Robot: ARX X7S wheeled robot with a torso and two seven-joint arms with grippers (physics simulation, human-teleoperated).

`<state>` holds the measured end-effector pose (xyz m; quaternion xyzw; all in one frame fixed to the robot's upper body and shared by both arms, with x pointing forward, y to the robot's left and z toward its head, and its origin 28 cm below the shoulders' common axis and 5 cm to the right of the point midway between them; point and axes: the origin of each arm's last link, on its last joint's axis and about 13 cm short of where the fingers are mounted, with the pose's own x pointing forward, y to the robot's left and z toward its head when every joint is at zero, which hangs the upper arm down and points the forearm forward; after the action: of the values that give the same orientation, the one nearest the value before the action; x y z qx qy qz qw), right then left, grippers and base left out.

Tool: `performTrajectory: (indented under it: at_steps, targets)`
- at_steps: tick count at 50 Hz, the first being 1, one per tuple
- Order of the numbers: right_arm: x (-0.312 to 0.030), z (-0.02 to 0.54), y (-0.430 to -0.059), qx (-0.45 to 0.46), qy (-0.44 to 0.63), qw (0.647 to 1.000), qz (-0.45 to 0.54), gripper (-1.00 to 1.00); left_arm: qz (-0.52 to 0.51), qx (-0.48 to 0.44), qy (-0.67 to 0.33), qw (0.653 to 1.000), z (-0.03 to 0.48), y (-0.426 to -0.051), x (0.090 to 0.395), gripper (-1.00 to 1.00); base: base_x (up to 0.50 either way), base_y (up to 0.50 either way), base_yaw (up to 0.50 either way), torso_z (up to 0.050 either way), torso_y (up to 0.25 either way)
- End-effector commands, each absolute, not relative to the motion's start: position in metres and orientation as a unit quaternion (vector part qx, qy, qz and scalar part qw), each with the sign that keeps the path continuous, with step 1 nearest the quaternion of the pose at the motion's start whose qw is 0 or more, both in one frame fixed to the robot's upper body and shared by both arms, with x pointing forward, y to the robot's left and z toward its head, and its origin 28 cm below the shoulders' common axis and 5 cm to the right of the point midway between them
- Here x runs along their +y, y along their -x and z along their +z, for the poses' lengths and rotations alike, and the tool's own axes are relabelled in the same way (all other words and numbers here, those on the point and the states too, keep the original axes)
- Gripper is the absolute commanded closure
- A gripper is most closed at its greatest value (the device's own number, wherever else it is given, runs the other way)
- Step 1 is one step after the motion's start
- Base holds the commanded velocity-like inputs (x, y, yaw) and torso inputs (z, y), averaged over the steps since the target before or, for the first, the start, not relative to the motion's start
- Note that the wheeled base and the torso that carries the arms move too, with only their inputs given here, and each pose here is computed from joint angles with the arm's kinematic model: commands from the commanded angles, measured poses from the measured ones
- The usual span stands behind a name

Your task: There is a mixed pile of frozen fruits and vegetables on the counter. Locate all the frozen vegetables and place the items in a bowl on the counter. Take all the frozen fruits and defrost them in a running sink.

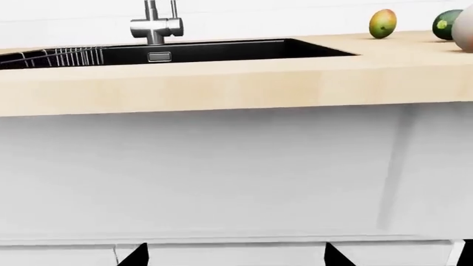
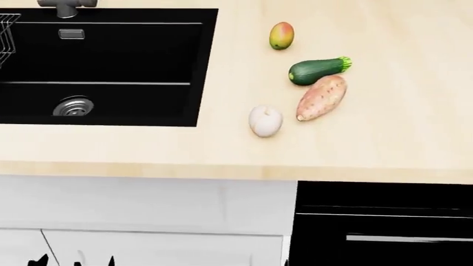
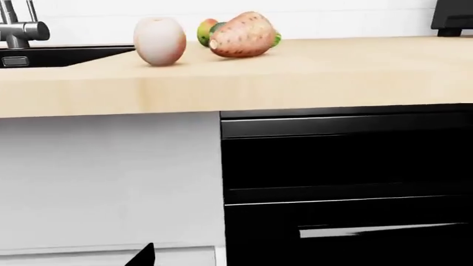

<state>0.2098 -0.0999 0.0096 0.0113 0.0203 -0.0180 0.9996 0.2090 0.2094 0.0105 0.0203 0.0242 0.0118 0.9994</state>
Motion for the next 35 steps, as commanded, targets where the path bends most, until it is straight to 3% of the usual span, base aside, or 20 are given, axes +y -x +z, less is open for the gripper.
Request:
performTrajectory:
  at_steps: [1, 19, 35]
  targets:
    - [-0.0996, 0.0089, -0.2094, 0.021, -0.01, 1.0, -0.022, -1.0, 0.012, 0.025, -0.024, 0.999, 0.0097, -0.2082, 0.2106, -1.0, 0.03, -0.21, 0.0, 0.0, 0.0]
    - [-0.0995, 0.0087, -0.2096, 0.017, -0.004, 1.0, -0.02, -1.0, 0.013, 0.026, -0.026, 0.999, 0.0096, -0.2098, 0.2093, -1.0, 0.13, -0.45, 0.0, 0.0, 0.0]
    - [-0.0987, 0.0088, -0.2095, 0.016, 0.004, 1.0, -0.017, -1.0, 0.013, 0.026, -0.029, 0.999, 0.0107, -0.2108, 0.2084, -1.0, 0.26, -0.01, 0.0, 0.0, 0.0]
